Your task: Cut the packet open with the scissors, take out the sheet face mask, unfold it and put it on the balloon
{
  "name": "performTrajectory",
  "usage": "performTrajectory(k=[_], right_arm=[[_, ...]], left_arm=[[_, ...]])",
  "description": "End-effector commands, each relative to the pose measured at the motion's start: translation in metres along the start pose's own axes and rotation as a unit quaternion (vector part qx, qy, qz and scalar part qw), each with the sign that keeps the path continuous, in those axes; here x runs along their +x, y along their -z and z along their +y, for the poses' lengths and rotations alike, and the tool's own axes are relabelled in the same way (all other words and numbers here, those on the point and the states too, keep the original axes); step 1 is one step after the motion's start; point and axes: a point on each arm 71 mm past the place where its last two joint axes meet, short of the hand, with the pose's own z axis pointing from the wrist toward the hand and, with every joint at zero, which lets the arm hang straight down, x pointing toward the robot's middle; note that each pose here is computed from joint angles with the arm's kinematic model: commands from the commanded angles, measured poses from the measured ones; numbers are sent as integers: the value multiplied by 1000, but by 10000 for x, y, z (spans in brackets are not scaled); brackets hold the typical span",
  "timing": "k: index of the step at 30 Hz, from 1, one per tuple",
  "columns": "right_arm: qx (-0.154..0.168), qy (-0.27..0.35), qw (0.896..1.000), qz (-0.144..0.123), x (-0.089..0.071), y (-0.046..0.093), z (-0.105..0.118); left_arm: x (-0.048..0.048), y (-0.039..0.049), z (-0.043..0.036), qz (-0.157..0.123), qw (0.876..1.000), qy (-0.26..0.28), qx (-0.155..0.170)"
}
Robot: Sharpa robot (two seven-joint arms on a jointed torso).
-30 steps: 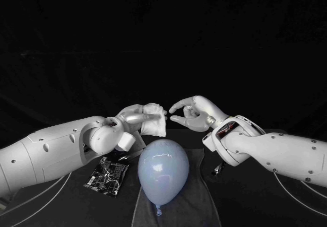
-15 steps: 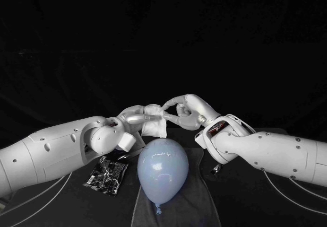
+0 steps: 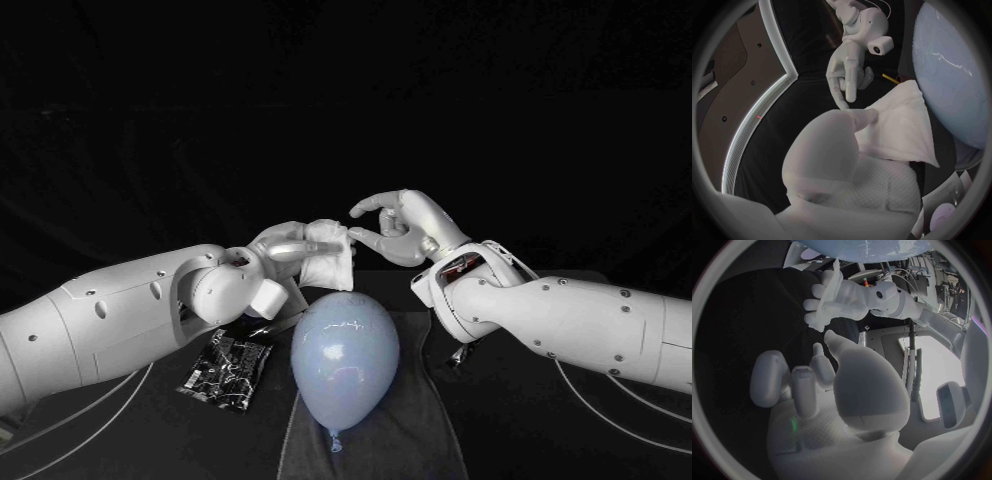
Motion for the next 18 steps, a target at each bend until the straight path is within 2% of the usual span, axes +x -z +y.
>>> performTrajectory(k=[1,18], right_arm=[[10,-2,1000,-3,11,-13,-2],[35,-22,999,22,83,-37,-17]], left_arm=[[31,-8,-10,12,1000,5,4],[38,-10,-11,12,1000,5,4]])
